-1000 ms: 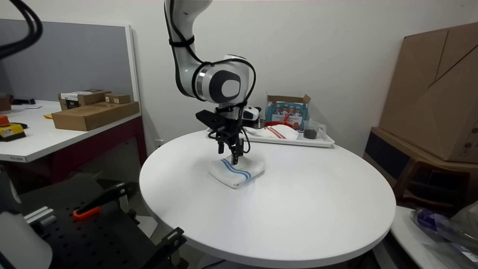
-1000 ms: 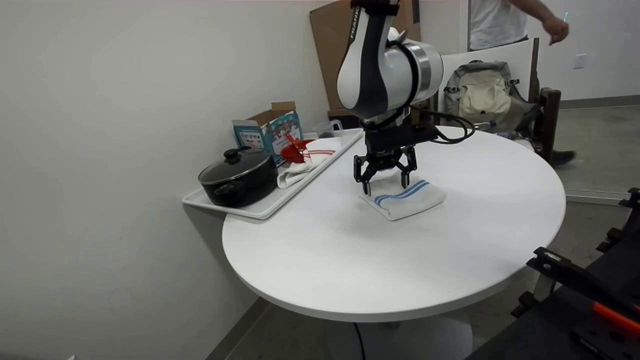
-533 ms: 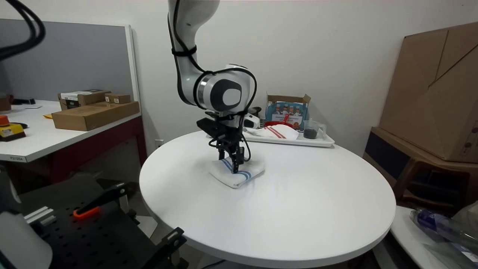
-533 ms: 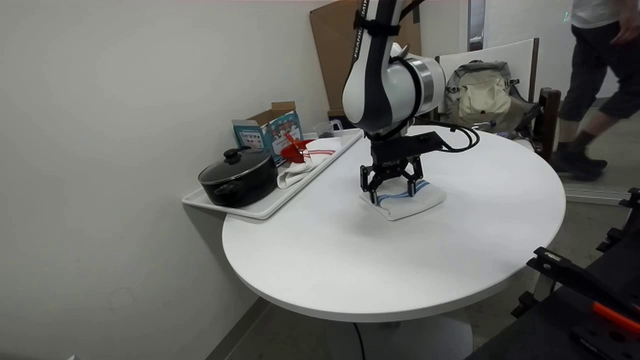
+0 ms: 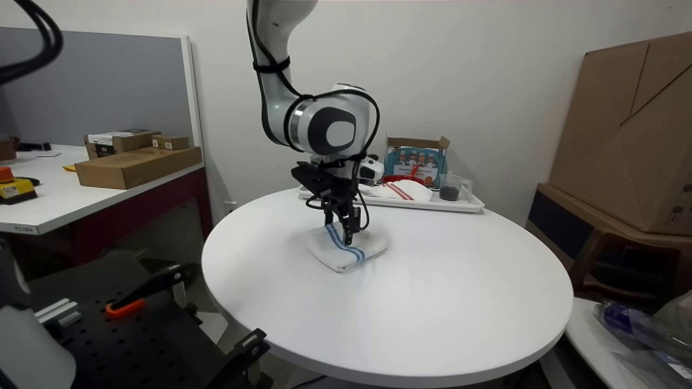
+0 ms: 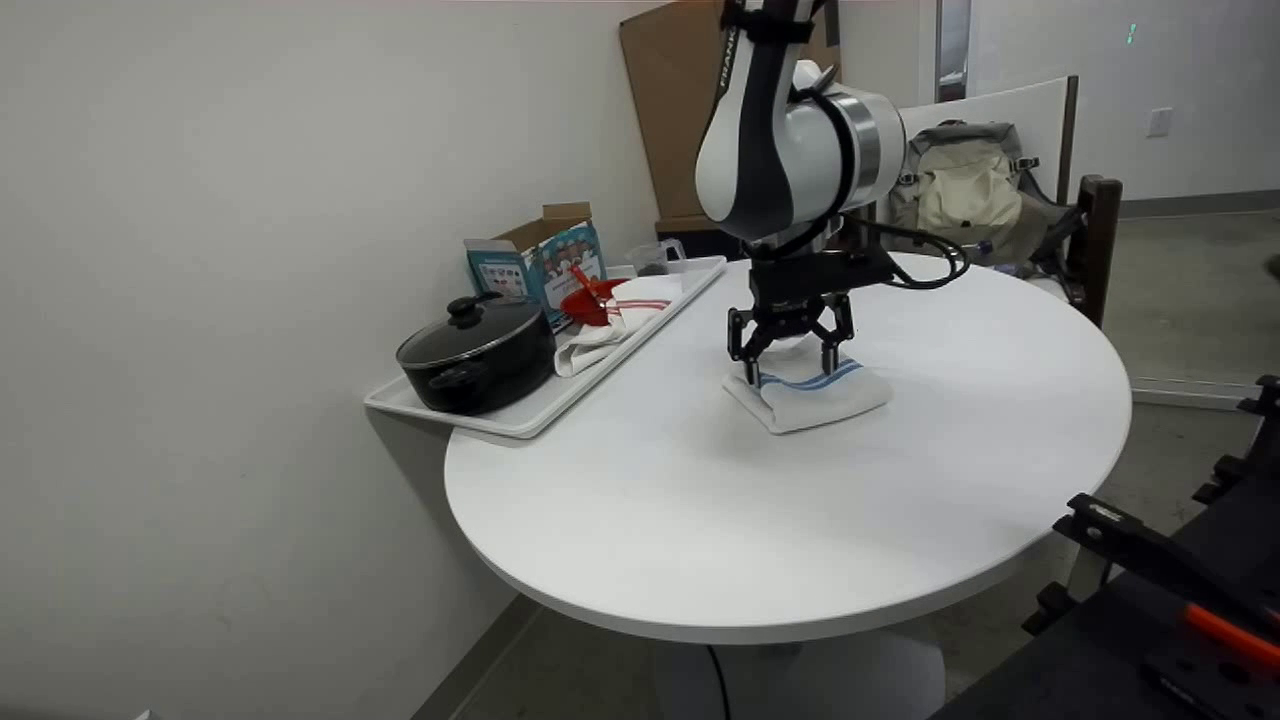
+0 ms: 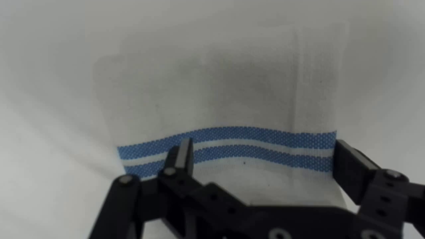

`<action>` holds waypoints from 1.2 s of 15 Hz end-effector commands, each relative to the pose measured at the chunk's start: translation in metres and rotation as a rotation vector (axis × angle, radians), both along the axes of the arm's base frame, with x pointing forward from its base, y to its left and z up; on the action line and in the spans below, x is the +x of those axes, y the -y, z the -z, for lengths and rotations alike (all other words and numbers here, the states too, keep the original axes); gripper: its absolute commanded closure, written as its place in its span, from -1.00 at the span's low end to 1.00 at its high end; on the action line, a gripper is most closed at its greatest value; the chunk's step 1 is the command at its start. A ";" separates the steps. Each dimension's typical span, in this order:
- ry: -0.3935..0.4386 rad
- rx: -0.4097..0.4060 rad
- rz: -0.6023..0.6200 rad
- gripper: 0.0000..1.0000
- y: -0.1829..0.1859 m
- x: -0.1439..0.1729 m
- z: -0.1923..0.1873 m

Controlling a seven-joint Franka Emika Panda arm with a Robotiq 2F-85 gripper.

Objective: Use the white and blue tea towel to wipe the table

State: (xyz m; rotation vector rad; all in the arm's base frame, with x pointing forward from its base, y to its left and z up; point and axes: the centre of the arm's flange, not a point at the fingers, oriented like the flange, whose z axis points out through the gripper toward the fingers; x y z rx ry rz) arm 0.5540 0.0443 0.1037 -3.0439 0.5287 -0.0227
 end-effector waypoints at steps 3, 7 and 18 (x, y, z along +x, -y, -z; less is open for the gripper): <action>0.035 0.065 0.070 -1.00 0.019 -0.020 -0.023; 0.057 0.096 0.063 -1.00 0.010 -0.018 -0.037; 0.050 0.041 0.139 -1.00 0.050 -0.024 -0.034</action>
